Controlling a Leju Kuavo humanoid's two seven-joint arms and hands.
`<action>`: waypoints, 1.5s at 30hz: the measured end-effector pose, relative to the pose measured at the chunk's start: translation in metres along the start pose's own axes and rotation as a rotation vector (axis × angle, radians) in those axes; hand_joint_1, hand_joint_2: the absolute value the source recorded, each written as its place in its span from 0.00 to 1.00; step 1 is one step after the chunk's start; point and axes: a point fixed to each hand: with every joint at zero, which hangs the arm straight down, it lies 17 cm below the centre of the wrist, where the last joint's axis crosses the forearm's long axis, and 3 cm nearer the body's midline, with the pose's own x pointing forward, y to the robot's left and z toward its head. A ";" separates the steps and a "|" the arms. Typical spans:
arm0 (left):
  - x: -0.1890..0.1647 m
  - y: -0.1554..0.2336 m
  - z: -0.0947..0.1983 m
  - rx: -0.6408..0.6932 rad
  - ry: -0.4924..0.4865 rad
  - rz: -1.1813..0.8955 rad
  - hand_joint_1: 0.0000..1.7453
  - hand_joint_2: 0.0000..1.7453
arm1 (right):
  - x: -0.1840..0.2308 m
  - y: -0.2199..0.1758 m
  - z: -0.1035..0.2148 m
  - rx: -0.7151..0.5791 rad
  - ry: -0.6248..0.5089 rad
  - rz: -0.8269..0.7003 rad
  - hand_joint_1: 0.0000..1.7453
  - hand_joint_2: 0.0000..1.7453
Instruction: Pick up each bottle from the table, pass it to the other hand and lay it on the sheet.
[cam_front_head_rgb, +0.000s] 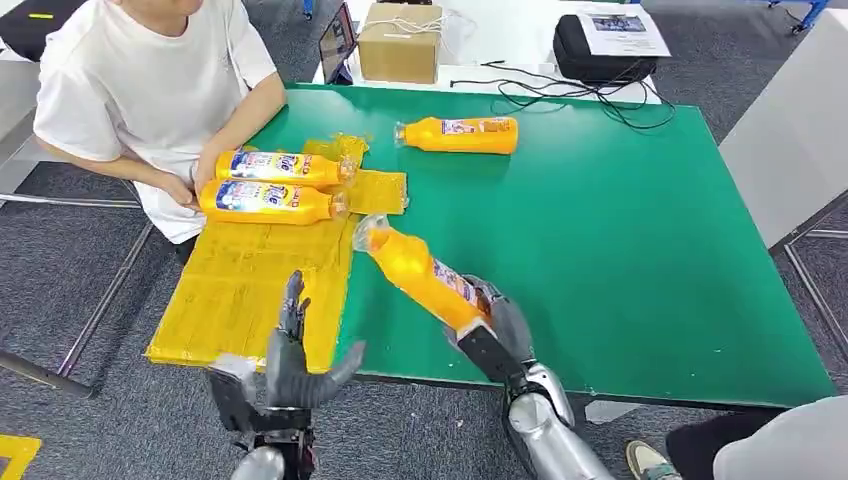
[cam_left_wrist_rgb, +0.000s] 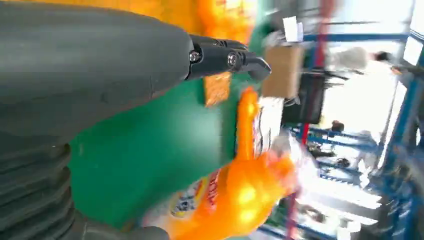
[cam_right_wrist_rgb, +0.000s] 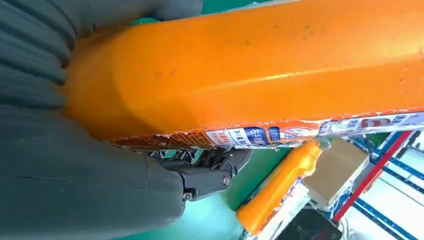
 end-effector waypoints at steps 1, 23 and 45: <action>-0.001 -0.009 0.003 -0.037 0.011 0.010 0.00 1.00 | 0.002 0.003 0.002 0.005 -0.002 -0.015 1.00 1.00; -0.021 -0.044 0.013 -0.140 0.149 0.225 0.00 1.00 | 0.092 0.090 0.042 0.141 -0.211 -0.166 1.00 1.00; -0.009 -0.036 0.010 -0.180 0.258 0.810 1.00 1.00 | 0.112 0.113 0.039 0.213 -0.268 -0.209 0.00 0.00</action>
